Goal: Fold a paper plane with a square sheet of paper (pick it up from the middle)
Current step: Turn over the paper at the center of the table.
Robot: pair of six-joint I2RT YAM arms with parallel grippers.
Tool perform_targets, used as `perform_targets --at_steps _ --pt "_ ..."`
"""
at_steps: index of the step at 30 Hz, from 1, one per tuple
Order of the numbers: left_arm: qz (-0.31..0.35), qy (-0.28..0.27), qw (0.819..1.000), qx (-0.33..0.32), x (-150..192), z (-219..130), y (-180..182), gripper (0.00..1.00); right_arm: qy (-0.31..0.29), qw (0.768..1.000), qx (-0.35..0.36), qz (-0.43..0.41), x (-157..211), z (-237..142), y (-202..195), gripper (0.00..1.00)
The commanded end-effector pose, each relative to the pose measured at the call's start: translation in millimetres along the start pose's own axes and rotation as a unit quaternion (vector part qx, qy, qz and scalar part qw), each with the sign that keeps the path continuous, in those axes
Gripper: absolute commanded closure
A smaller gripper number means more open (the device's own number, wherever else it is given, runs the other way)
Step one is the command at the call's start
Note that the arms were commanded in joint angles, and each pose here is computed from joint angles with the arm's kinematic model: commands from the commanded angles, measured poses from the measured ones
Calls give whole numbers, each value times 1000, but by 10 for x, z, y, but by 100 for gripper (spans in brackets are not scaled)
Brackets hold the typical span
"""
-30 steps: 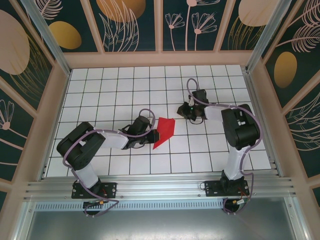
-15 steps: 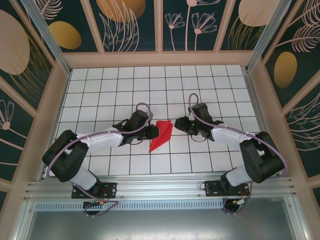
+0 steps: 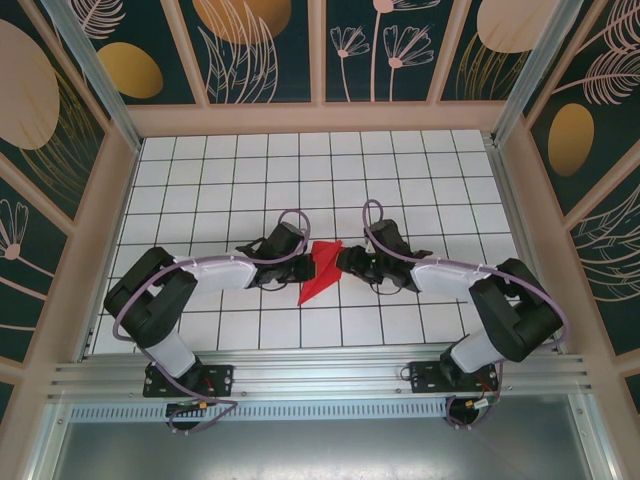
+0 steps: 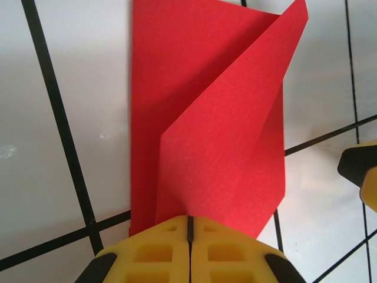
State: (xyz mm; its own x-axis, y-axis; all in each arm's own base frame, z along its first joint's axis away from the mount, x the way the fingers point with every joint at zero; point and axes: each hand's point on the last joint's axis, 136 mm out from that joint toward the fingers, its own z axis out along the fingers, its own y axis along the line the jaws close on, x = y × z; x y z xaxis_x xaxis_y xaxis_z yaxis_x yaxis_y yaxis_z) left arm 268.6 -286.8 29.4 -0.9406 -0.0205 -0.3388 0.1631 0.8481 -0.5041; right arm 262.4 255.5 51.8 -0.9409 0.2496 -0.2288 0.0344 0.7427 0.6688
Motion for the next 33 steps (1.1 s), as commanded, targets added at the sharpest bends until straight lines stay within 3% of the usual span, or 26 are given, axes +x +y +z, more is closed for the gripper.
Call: perform_targets --at_steps 1,13,33 --pt "8 2 1000 -16 -6 37 65 95 0 1000 1 11 24 76 -17 50" --pt "-15 23 1000 -4 231 98 186 97 16 999 -6 31 112 186 -20 50" --pt "-36 23 999 20 238 76 105 95 21 998 -19 47 153 278 45 51"
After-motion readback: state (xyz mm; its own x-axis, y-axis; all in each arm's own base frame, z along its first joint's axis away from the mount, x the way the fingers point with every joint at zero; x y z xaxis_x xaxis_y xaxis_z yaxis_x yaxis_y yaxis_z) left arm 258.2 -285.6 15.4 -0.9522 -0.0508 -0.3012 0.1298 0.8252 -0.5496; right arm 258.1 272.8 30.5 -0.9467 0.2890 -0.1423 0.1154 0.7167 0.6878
